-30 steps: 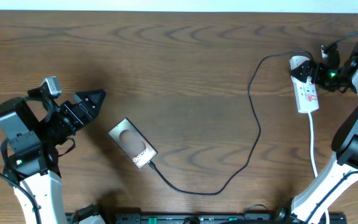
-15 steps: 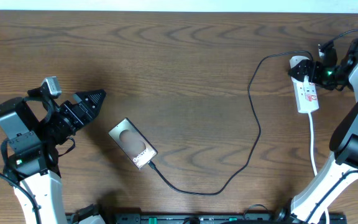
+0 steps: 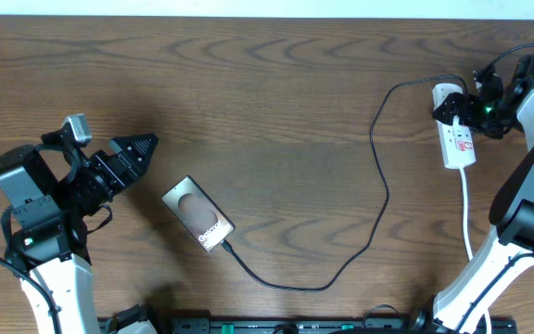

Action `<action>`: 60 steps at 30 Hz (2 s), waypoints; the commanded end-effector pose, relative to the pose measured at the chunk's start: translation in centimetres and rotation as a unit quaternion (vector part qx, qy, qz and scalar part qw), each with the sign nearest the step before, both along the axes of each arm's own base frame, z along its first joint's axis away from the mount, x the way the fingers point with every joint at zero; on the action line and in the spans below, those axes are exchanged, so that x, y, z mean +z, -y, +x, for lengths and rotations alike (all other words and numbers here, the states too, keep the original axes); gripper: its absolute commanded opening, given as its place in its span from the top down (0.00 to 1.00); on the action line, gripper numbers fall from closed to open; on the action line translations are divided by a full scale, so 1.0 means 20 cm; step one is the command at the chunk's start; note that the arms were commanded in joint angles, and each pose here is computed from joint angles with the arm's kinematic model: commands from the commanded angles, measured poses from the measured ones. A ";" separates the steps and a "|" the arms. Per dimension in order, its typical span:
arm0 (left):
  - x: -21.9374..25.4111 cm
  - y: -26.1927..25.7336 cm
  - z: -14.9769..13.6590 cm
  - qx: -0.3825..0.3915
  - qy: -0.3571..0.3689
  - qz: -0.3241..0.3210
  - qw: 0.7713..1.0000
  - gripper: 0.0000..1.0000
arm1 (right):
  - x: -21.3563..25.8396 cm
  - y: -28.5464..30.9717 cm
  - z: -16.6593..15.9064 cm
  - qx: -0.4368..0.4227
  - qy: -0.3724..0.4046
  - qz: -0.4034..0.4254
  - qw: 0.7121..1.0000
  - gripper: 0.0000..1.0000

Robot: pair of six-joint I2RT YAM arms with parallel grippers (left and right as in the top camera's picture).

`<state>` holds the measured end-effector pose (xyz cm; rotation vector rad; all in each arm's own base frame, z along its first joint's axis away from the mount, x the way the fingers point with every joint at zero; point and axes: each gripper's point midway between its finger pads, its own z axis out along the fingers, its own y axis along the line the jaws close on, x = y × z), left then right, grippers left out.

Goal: Plug charger to phone and switch on socket

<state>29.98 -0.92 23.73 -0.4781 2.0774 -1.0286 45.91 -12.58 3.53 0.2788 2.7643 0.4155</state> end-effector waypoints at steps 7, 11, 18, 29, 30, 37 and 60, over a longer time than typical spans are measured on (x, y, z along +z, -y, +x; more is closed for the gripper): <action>0.00 0.00 -0.01 -0.002 -0.001 -0.005 1.000 0.16 | -0.04 -0.06 -0.01 0.005 -0.007 0.028 1.000 0.01; 0.00 0.00 -0.01 -0.003 -0.001 -0.005 1.000 0.16 | -0.01 -0.12 0.02 0.023 0.020 0.063 0.998 0.01; 0.00 0.00 -0.01 -0.002 -0.001 -0.005 1.000 0.16 | 0.00 -0.14 0.02 0.026 0.019 0.070 0.997 0.01; 0.00 0.00 -0.01 -0.002 -0.001 -0.005 1.000 0.16 | 0.01 -0.17 0.02 0.043 0.029 0.086 0.995 0.01; 0.00 0.00 -0.01 -0.002 -0.001 -0.005 1.000 0.16 | 0.02 -0.17 0.03 0.043 0.031 0.086 0.995 0.01; 0.00 0.00 -0.01 -0.002 -0.001 -0.005 1.000 0.16 | 0.02 -0.18 0.03 0.051 0.036 0.084 0.995 0.01; -0.01 0.01 -0.02 -0.004 -0.010 -0.007 1.000 0.15 | 0.00 -0.17 0.00 0.034 0.016 0.085 0.996 0.01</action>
